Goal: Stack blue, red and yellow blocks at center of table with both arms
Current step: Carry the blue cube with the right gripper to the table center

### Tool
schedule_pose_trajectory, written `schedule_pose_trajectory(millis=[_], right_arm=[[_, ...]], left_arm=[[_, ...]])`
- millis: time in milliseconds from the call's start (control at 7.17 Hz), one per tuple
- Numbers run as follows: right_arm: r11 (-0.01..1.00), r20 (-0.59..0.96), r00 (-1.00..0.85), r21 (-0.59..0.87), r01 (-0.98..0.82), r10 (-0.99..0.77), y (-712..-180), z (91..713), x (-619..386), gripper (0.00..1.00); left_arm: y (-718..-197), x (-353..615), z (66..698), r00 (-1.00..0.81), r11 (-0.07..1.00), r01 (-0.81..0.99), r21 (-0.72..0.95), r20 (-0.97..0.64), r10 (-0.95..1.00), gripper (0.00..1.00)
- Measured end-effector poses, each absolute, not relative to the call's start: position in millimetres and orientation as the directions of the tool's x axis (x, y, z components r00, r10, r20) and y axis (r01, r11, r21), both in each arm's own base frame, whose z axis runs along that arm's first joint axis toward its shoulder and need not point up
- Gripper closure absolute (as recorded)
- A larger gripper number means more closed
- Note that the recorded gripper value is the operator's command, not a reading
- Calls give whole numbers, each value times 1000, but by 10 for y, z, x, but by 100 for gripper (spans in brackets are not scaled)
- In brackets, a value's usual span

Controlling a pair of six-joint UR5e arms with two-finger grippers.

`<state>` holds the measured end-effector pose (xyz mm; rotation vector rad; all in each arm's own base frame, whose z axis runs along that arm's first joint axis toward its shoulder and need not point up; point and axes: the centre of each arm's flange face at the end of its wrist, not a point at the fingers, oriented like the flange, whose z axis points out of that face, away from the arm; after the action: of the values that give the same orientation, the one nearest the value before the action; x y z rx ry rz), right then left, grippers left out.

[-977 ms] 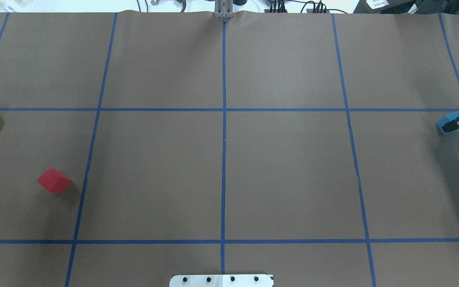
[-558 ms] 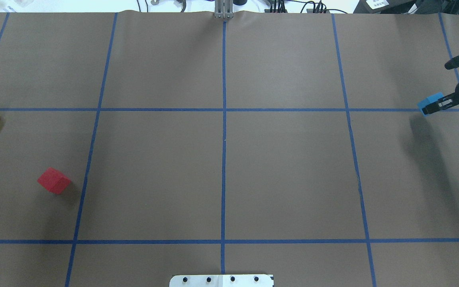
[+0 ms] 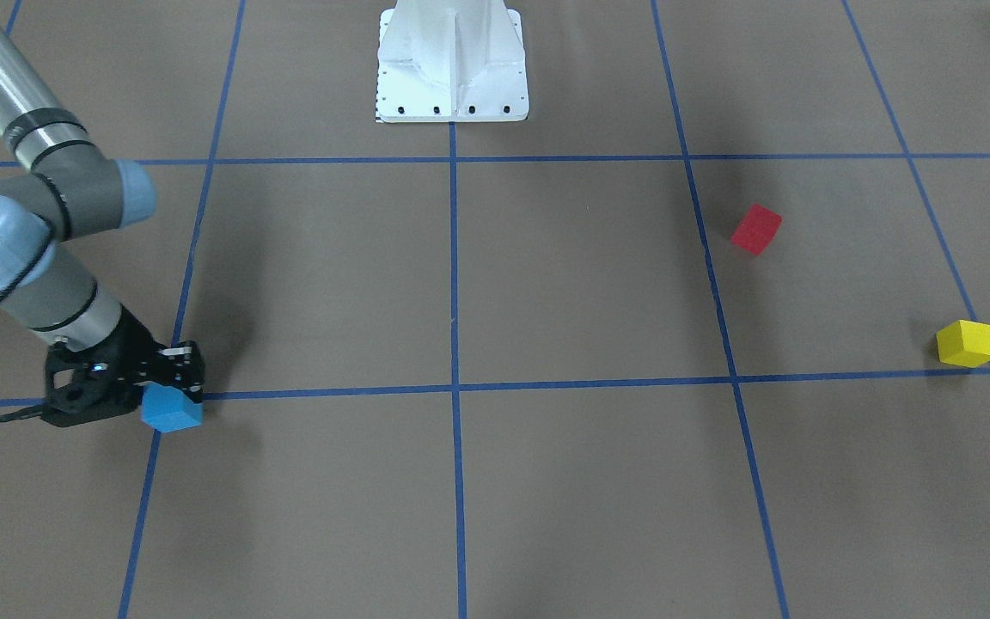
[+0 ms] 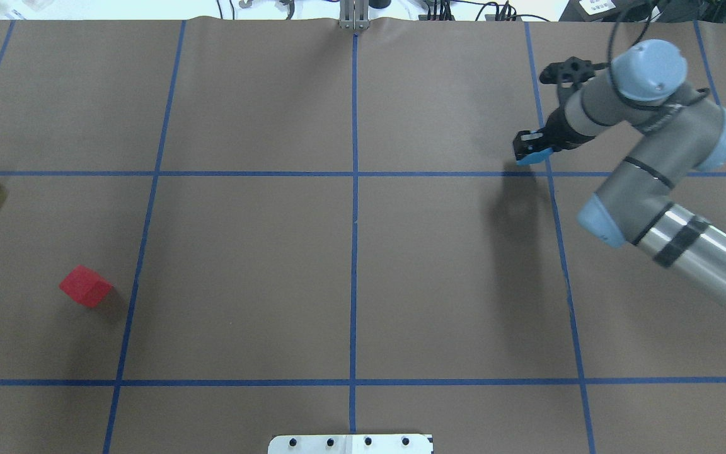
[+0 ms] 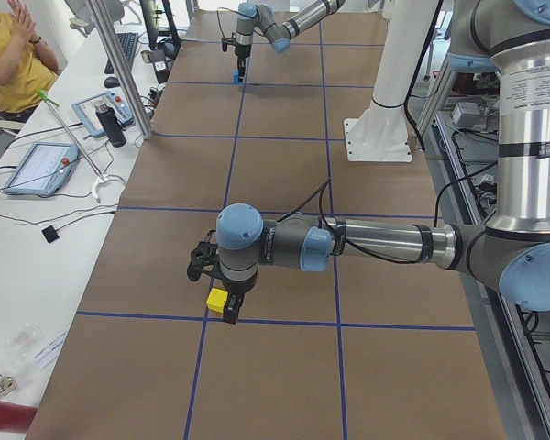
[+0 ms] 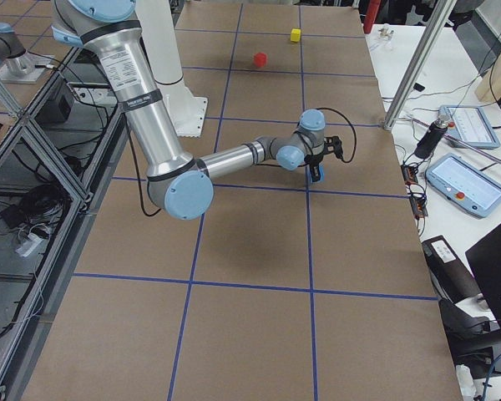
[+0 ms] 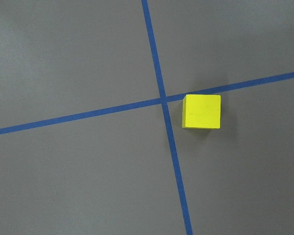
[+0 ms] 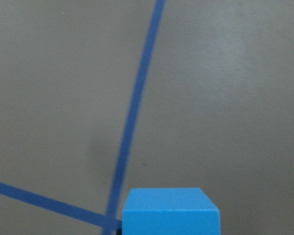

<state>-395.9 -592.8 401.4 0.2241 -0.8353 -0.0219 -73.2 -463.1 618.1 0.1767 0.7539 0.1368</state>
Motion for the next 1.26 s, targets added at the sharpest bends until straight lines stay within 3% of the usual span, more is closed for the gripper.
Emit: schedule_pose_trajectory(millis=[419, 558, 698, 837, 977, 1256], right_arm=[[980, 731, 680, 94, -174, 50, -5535, 2503, -5418, 97], [980, 732, 678, 80, -183, 67, -5383, 2210, -5776, 76], [980, 730, 680, 73, -184, 73, -5247, 2011, -6038, 69], [981, 728, 682, 69, -180, 74, -5122, 1928, -6201, 50], [981, 726, 683, 67, -180, 76, -5022, 1904, -6306, 1], [979, 718, 693, 85, -186, 70, -4895, 1919, -6427, 0]], left_arm=[[-4630, -732, 6182, 721, 976, -59, 207, -668, 186, 0], [-4628, -731, 6184, 721, 977, -59, 206, -668, 185, 0], [-4628, -731, 6190, 721, 977, -59, 205, -668, 184, 0], [-4625, -732, 6197, 721, 977, -59, 203, -668, 183, 0], [-4620, -732, 6204, 721, 978, -59, 202, -669, 182, 0], [-4615, -731, 6210, 721, 978, -59, 200, -669, 181, 0]])
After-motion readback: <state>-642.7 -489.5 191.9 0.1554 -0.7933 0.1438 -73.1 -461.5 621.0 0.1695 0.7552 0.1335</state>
